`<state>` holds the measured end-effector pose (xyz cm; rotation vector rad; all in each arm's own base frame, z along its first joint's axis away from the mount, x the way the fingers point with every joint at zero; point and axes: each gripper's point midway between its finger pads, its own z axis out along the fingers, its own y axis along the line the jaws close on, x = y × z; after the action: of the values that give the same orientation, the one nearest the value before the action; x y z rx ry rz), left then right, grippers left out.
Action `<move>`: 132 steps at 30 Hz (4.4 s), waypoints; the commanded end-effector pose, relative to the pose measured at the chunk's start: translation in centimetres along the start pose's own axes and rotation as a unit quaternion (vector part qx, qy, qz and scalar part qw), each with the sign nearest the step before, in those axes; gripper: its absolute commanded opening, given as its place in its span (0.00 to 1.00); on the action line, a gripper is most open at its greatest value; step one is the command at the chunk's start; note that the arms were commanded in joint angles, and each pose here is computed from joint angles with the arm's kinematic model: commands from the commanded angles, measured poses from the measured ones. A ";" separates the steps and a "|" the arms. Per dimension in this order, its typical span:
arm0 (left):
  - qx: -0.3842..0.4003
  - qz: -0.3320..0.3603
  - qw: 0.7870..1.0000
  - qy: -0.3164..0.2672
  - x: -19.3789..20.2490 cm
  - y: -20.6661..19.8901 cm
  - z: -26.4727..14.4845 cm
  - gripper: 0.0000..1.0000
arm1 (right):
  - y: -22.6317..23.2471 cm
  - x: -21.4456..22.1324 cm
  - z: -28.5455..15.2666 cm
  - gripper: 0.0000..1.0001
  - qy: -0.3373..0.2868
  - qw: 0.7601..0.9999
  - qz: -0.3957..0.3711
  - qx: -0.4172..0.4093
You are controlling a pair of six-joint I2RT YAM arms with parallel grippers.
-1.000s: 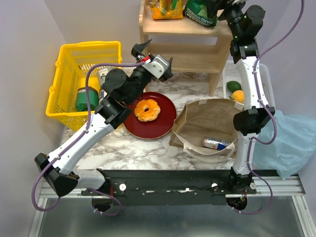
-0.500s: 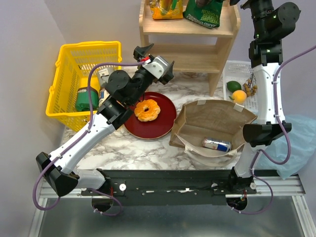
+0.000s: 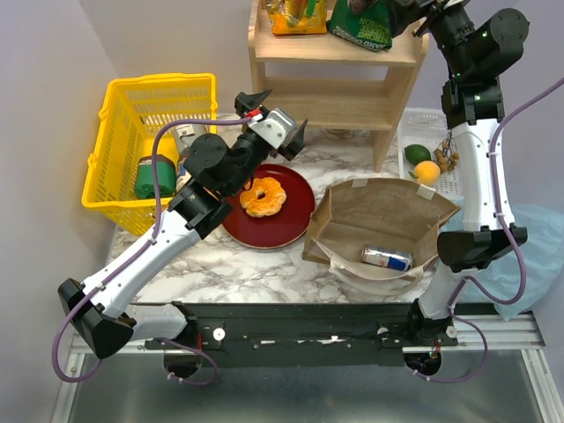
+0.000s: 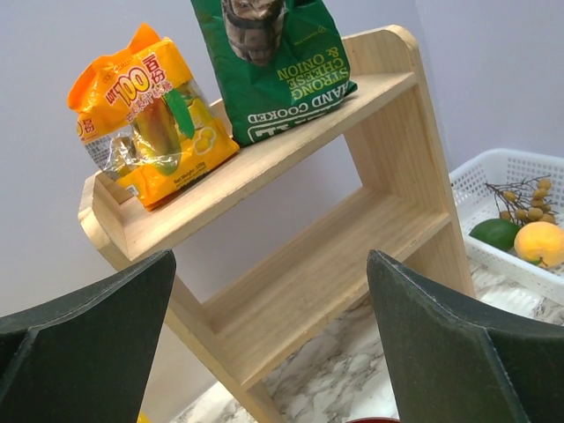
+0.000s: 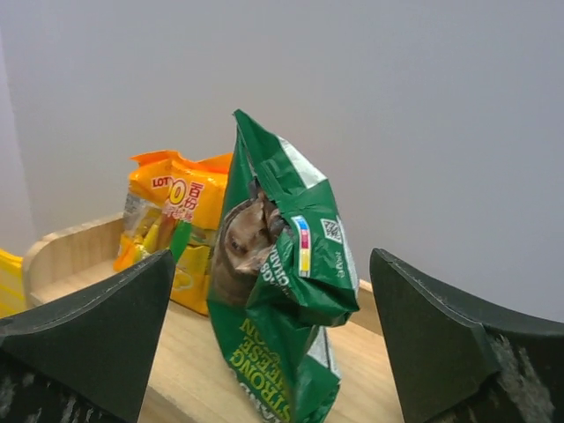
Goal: Untie the knot of the grocery bags and take out the mixed food
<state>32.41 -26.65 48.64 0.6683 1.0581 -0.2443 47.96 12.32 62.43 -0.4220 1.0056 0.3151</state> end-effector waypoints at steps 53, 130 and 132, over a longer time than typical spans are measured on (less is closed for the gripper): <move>0.099 -0.029 0.992 0.067 3.5 -6.4 2.4 0.99 | -9.1 -3.4 0.8 1.00 -0.111 0.984 0.027 0.137; 0.405 -0.312 0.835 0.203 10.2 -24.9 3.5 0.00 | 15.7 25.2 -42.1 0.72 0.415 0.811 -0.228 -0.344; 0.402 -0.318 0.833 0.206 10.5 -25.0 4.0 0.00 | 15.1 25.5 -41.4 0.72 0.423 0.800 -0.247 -0.347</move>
<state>27.35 -46.16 30.34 1.1902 1.5787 -1.1845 20.47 7.17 15.73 -1.5047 1.6952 0.1082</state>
